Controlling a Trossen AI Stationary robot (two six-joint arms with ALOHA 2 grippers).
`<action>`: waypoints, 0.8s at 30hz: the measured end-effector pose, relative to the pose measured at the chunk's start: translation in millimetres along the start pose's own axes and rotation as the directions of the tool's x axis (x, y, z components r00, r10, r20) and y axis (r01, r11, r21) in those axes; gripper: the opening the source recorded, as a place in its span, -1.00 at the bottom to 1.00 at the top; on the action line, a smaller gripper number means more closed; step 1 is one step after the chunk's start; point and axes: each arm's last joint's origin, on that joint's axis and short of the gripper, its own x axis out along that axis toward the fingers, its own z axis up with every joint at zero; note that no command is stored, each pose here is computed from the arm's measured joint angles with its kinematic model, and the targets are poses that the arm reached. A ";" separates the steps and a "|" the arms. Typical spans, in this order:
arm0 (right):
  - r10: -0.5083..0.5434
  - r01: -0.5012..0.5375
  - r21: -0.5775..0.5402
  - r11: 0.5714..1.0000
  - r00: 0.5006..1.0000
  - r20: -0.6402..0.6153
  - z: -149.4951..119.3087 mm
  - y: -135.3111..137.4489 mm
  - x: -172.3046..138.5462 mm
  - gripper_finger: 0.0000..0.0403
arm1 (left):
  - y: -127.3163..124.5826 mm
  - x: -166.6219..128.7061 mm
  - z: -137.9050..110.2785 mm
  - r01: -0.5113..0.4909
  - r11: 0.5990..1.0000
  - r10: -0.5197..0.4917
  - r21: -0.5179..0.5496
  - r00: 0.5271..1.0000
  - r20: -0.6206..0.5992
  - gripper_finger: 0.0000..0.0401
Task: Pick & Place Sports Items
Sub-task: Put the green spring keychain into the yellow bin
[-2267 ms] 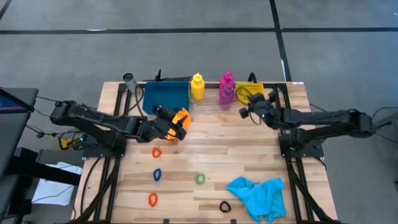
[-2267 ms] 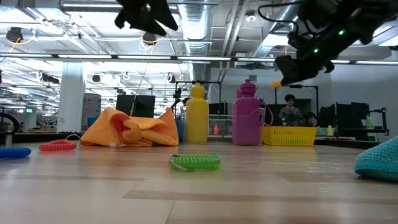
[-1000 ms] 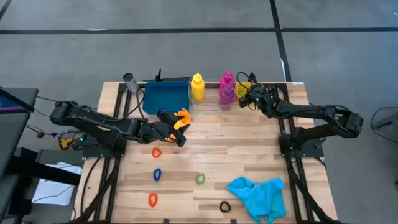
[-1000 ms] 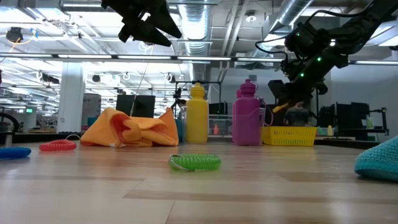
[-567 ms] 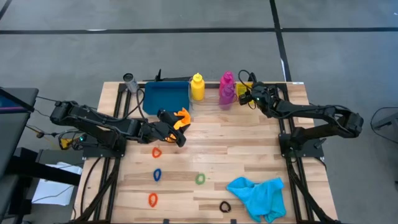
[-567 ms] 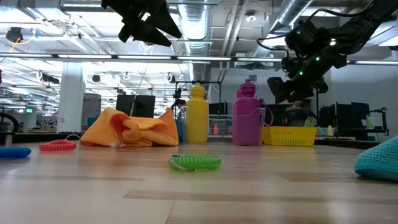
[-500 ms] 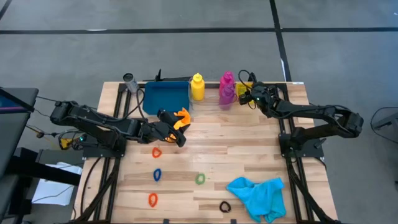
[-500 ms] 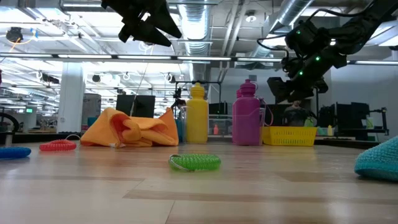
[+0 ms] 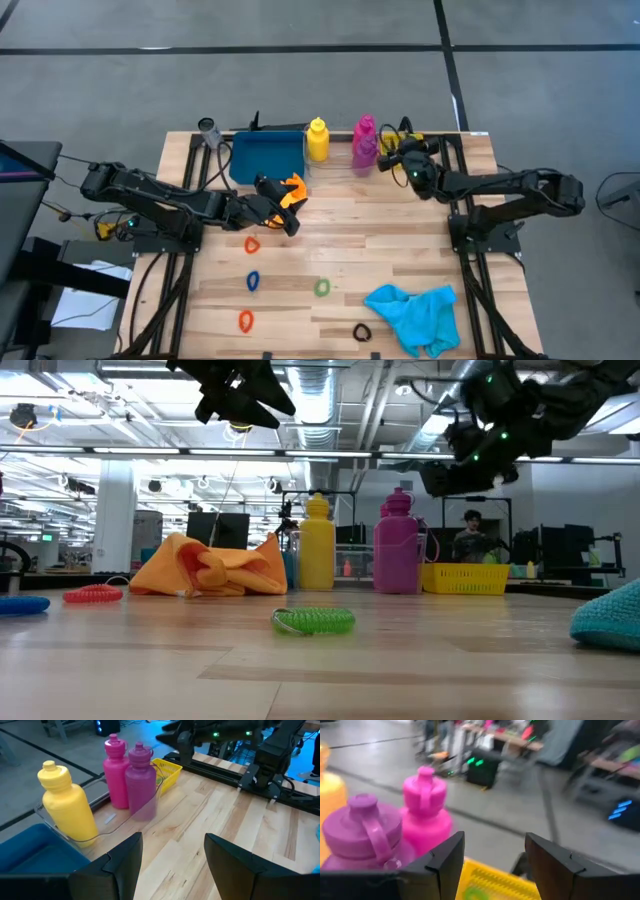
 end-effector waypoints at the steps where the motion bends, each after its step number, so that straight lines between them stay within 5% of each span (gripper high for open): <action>1: -0.030 0.031 -0.016 0.999 0.999 0.020 1.8 2.5 -5.3 0.00 | 0.0 0.0 0.0 0.000 1.000 0.000 0.000 1.000 0.000 0.04; 5: -0.035 0.043 -0.069 0.997 0.994 0.103 12.1 13.5 -27.0 0.00 | 0.0 0.0 0.0 -0.001 1.000 0.001 0.000 1.000 0.000 0.04; 10: 0.195 -0.170 -0.129 0.977 0.959 0.208 23.1 29.0 -54.8 0.00 | 0.3 0.5 1.0 -0.001 1.000 0.001 0.003 1.000 0.007 0.04; 18: 0.580 -0.526 -0.256 0.811 0.779 0.238 19.5 46.8 -82.8 0.00 | 2.7 3.3 6.0 -0.006 1.000 0.006 0.002 0.999 0.039 0.04; 21: 0.753 -0.686 -0.324 0.652 0.636 0.169 11.4 53.2 -89.3 0.00 | 6.1 6.2 7.9 -0.020 1.000 0.021 -0.009 0.999 0.045 0.04; 24: 0.934 -0.854 -0.392 0.343 0.354 0.047 1.0 59.3 -99.0 0.00 | 11.2 10.0 9.7 -0.042 0.999 0.043 -0.019 0.998 0.048 0.04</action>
